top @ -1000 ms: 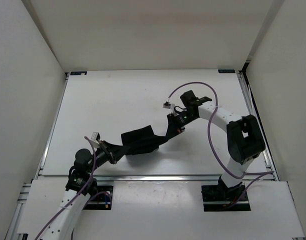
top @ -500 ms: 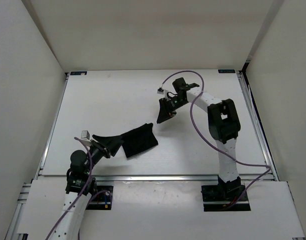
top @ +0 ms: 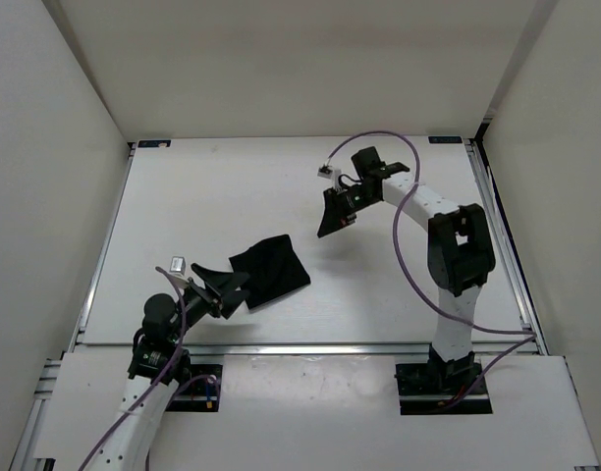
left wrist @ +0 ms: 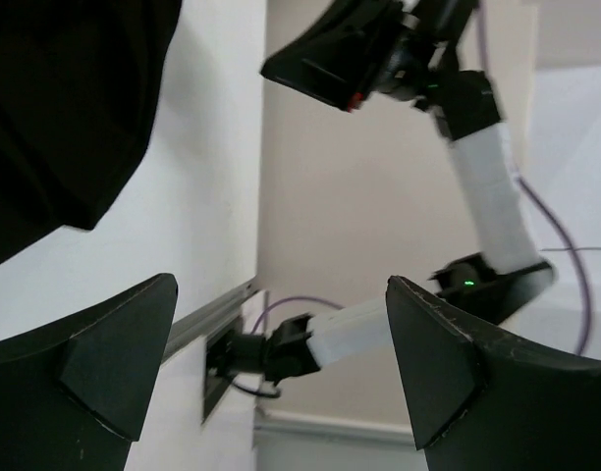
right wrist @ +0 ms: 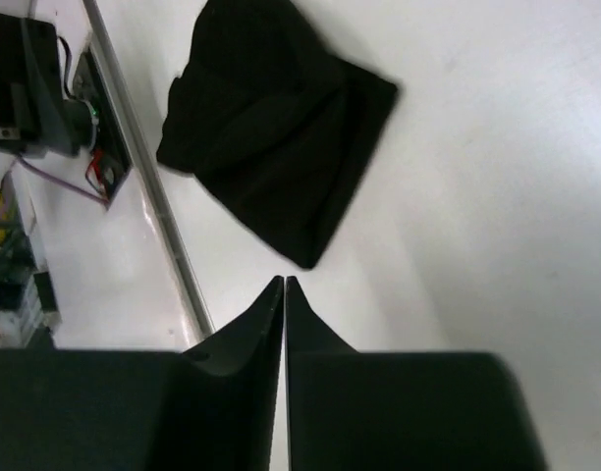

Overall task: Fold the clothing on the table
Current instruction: Fold the skirt

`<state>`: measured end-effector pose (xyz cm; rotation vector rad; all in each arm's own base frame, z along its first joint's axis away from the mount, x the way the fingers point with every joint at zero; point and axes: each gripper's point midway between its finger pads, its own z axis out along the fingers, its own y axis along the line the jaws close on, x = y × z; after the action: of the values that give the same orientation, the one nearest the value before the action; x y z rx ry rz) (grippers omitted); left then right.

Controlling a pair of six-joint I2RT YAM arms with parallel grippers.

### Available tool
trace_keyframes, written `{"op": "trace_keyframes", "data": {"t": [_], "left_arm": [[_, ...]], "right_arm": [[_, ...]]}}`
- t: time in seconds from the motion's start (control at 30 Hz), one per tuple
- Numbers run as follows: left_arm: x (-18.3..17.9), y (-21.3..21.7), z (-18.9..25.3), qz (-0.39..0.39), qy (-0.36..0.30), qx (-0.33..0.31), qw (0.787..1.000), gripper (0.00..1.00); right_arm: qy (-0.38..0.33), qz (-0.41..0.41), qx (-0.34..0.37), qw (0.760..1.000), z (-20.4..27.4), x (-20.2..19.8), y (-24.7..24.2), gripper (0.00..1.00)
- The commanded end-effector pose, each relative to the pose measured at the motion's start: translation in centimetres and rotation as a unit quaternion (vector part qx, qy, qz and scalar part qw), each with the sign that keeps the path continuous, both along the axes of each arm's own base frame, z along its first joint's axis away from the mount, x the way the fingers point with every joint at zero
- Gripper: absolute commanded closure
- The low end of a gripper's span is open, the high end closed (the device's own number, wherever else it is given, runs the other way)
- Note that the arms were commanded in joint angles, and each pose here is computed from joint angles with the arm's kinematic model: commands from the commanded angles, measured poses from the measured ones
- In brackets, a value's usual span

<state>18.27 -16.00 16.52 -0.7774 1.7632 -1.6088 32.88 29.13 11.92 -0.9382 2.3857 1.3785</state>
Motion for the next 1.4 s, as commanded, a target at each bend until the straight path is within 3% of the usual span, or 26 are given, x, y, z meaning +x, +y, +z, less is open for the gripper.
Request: {"op": "trace_keyframes", "data": {"t": [0.0,0.2,0.33,0.73,1.13,1.37], "left_arm": [[-2.2,-0.7,-11.2,-0.052,0.107,0.078,0.990,0.01],[-2.6,0.6,-11.3,-0.040,0.090,0.193,0.976,0.02],[-1.5,1.6,-7.2,-0.005,0.047,0.194,0.980,0.01],[-1.8,4.0,-6.4,0.016,0.057,0.218,0.974,0.01],[-1.5,3.4,-6.5,0.015,0.057,0.195,0.979,0.01],[-2.0,3.1,-6.6,0.004,0.065,0.186,0.980,0.02]], "right_arm": [[-0.047,0.073,-0.034,0.996,0.1,-4.7,0.5,0.99],[-0.155,0.167,-0.111,0.967,-4.8,-11.6,1.4,1.00],[-0.241,0.204,-0.123,0.941,-5.8,-14.0,4.0,1.00],[-0.396,0.181,-0.116,0.893,-3.7,-11.5,8.8,1.00],[-0.407,0.170,-0.108,0.891,-3.6,-8.7,12.2,1.00],[-0.394,0.142,-0.108,0.902,-4.2,-5.8,14.0,1.00]]}}
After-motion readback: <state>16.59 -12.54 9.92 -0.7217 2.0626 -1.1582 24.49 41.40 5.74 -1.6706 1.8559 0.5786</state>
